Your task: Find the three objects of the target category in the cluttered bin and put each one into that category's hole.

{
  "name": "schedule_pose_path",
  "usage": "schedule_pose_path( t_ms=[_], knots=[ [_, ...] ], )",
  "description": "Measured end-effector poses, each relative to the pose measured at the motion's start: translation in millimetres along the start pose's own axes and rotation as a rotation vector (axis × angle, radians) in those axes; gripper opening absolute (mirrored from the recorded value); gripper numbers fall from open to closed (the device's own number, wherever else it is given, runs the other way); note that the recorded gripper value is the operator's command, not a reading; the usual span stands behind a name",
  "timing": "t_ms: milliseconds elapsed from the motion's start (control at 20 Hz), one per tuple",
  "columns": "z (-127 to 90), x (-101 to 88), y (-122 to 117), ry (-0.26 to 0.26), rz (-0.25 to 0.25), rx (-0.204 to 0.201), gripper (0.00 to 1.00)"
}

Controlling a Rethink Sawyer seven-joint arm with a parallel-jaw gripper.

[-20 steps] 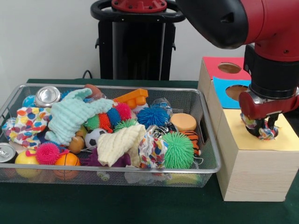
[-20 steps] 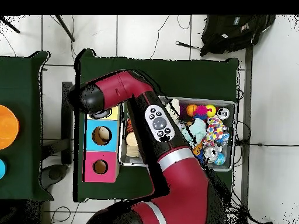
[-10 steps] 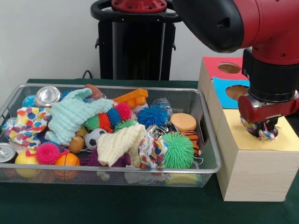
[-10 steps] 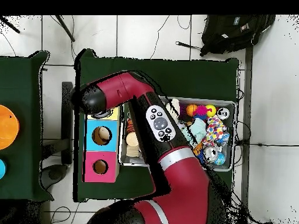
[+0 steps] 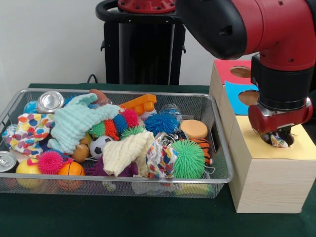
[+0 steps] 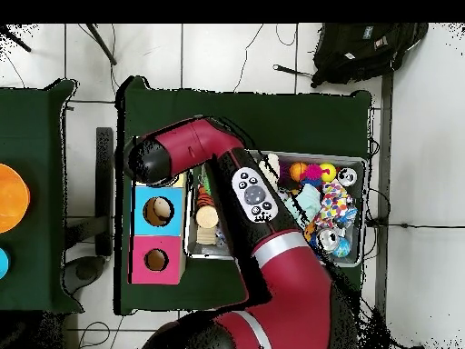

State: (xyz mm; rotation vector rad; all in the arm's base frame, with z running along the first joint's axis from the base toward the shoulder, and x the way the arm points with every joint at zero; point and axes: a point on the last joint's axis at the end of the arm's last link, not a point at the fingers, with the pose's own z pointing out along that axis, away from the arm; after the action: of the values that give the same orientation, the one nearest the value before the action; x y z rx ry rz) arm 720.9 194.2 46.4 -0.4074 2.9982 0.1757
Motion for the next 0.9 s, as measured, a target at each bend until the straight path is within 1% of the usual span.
schedule_pose_path(
  t_ms=[200,550,800,900],
  knots=[
    [4,7.1,0,-0.013,-0.002,-0.010,0.00],
    [8,28.2,-3,-0.018,-0.009,-0.025,0.00],
    [0,37.2,4,-0.040,-0.030,-0.028,0.00],
    [-2,37.9,4,-0.047,-0.033,-0.027,0.00]
  ],
)
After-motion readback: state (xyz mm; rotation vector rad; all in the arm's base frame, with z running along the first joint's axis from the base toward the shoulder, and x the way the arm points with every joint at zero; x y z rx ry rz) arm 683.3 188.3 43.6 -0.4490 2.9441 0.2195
